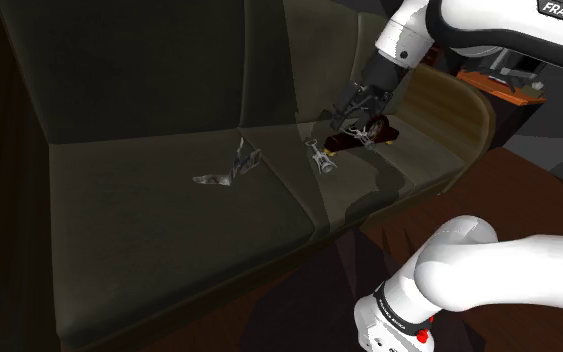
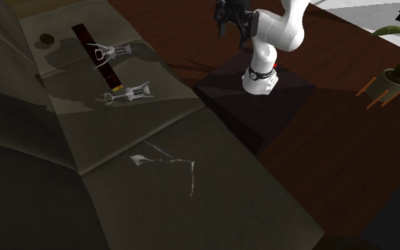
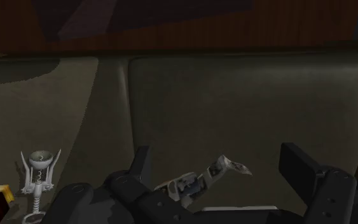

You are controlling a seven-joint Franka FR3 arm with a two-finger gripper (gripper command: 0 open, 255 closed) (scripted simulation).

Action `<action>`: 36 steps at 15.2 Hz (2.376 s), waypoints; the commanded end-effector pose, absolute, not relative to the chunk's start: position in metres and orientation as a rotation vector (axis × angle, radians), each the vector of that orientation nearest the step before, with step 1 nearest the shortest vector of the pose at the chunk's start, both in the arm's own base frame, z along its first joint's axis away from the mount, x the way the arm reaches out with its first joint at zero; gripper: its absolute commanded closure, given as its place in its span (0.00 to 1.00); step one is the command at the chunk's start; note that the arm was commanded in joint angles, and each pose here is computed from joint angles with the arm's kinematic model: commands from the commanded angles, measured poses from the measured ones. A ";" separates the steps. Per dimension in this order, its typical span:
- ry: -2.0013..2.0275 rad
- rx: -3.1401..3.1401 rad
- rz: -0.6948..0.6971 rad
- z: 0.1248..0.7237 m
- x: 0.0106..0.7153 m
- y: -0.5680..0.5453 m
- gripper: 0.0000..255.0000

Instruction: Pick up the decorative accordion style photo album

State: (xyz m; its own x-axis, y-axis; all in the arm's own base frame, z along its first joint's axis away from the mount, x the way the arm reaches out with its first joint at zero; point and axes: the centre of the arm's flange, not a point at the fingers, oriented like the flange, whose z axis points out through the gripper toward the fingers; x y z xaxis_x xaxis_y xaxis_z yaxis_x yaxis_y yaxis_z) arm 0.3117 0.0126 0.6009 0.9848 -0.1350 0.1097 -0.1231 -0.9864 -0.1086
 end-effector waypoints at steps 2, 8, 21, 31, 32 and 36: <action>0.222 -3.040 -0.174 0.594 0.322 0.020 0.00; 0.372 -3.105 -0.148 0.551 0.386 0.060 0.00; 0.718 -3.220 -0.086 0.444 0.530 0.112 0.00; 1.004 -3.279 -0.032 0.352 0.640 0.121 0.00; 1.033 -3.283 -0.026 0.342 0.651 0.120 0.00; 1.127 -3.294 -0.008 0.312 0.685 0.116 0.00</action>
